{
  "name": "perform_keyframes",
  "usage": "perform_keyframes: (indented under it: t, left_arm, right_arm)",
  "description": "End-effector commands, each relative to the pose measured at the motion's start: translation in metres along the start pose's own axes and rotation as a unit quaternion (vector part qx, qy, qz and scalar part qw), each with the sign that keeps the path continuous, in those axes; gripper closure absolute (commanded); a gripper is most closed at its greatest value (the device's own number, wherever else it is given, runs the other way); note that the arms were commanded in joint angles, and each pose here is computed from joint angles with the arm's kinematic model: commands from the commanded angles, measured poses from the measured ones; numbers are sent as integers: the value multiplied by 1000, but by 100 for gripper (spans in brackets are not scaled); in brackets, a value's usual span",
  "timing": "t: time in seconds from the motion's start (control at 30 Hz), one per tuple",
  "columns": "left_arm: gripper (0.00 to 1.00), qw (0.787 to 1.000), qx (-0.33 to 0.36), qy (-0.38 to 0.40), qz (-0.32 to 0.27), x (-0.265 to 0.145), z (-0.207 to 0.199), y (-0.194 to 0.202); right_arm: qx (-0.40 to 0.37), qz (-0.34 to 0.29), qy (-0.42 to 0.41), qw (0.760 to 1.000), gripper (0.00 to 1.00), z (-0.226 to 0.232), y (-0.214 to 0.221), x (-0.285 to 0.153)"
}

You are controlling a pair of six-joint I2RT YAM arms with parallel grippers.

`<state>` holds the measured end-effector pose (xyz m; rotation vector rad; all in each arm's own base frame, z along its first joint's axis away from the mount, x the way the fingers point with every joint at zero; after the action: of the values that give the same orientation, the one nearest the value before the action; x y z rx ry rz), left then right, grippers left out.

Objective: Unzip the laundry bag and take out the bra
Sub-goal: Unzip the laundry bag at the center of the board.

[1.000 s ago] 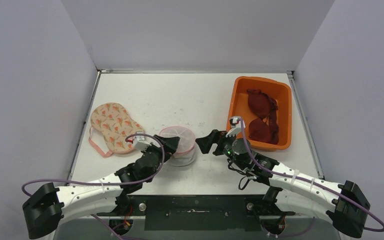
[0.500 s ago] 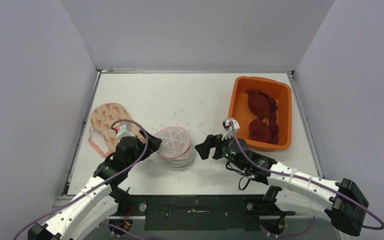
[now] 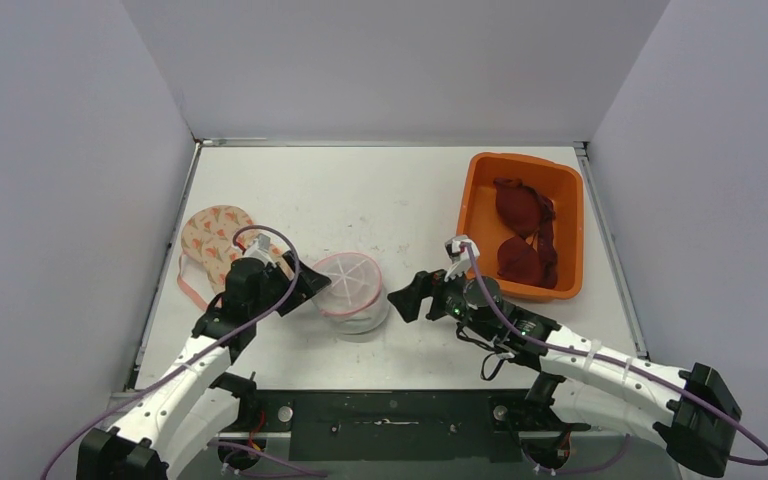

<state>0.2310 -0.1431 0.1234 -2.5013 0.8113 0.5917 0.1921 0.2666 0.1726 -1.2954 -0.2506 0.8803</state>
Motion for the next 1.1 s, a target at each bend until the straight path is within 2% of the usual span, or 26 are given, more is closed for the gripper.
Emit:
perform_keyframes:
  t: [0.0,0.1,0.27,0.37,0.47,0.57,0.67,0.9,1.07]
  left_arm:
    - [29,999,18,41,13,13,-11,0]
    - [34,999,14,26,17,18,0,2]
    - [52,998,6,58,-3,15,-8,-2]
    - [67,997,3,75,-18,9,-14,-6]
    - [85,995,2,92,-27,3,-22,-9]
    - [100,993,-14,109,-32,-3,-32,-10]
    - [100,989,-49,128,-45,-10,-43,-12]
    - [100,966,-139,189,-108,-34,-86,-21]
    - [100,951,-170,209,-152,-42,-113,-24]
  right_arm:
    - [-2,-27,-23,999,0,8,-10,-8]
    - [-4,-28,-21,999,0,6,-10,-12]
    - [-7,-28,-24,999,0,6,-6,-13]
    - [-7,-34,-30,999,0,7,-6,-14]
    - [5,-51,-28,998,8,6,-10,-15]
    - [31,-91,-45,994,8,12,-23,-19]
    - [62,-117,-54,990,7,18,-37,-20]
    - [113,-128,-113,979,5,50,-64,-2]
    - [112,-131,-110,979,4,57,-72,11]
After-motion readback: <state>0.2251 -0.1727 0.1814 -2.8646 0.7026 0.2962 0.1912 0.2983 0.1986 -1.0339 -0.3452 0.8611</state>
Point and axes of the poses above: each gripper's point midway between its finger pads, its own x axis out along the fingers, its own z axis along the line the jaws close on, y = z × x, the point moved 1 cm from there along -x, back along the fingers, and after that the axes turned 13 degrees about -x, right-handed, at the moved point
